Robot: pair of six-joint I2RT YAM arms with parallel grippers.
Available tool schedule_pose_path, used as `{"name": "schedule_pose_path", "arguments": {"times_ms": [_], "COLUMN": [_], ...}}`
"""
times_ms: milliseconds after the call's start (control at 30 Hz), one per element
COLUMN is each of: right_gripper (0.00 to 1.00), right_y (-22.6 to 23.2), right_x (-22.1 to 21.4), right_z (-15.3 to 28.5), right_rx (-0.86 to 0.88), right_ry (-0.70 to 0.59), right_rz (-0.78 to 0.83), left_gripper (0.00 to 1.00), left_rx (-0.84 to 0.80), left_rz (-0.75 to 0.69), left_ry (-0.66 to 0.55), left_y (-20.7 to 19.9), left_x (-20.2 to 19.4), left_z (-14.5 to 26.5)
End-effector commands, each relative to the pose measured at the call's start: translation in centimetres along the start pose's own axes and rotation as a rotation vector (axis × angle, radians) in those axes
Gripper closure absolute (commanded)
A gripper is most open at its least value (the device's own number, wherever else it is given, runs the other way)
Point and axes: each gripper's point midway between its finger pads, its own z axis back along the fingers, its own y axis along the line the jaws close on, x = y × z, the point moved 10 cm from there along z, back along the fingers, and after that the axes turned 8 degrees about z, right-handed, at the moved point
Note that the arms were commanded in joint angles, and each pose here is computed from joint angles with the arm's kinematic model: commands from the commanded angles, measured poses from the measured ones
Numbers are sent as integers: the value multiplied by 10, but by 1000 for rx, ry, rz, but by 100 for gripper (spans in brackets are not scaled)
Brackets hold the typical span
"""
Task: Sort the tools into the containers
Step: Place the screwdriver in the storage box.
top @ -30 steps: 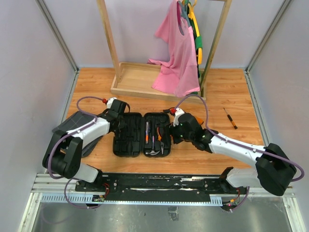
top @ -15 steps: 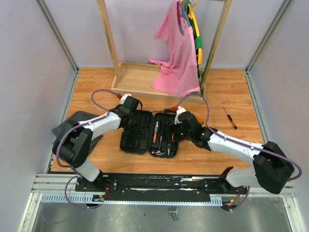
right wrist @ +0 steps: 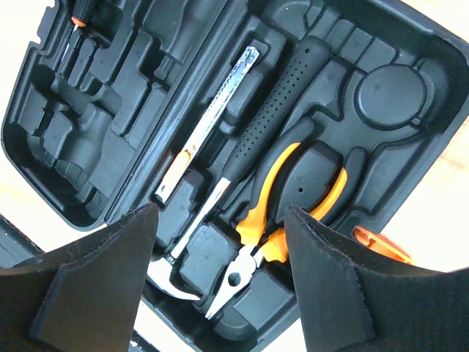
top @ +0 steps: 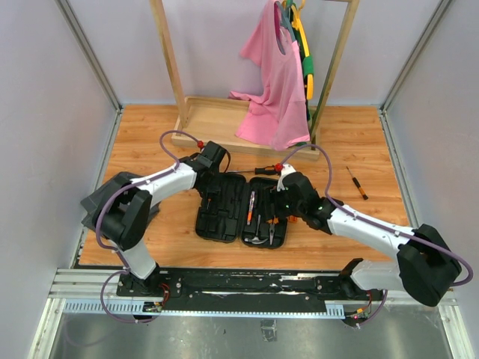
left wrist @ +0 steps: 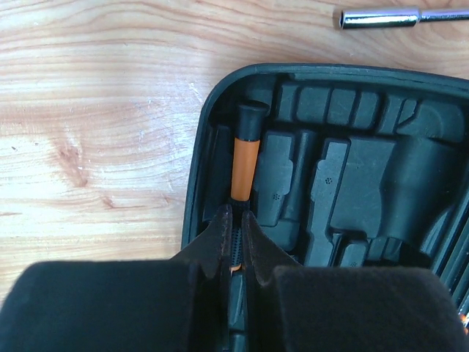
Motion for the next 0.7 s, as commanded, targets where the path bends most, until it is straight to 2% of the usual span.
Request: {"name": "schedule_pose_path", "arguments": {"times_ms": [0,333,667], "right_gripper": [29,28,28], "right_y": [-5,-9,-12], "right_x": [-2,-2,-1], "right_z": [4,6,4], "right_rx": [-15,-10,-3], "right_ry": [-11,-14,-10], "right_rz": [-30,-53,-71], "left_gripper": [99,99,99], "left_rx": [71,105,136], "left_rz": [-149,-213,-252], "left_ry": [452,554,697], "left_y": [20,30,43], "left_x": [-69,-82,-113], "left_z": [-9,-22,-43]}}
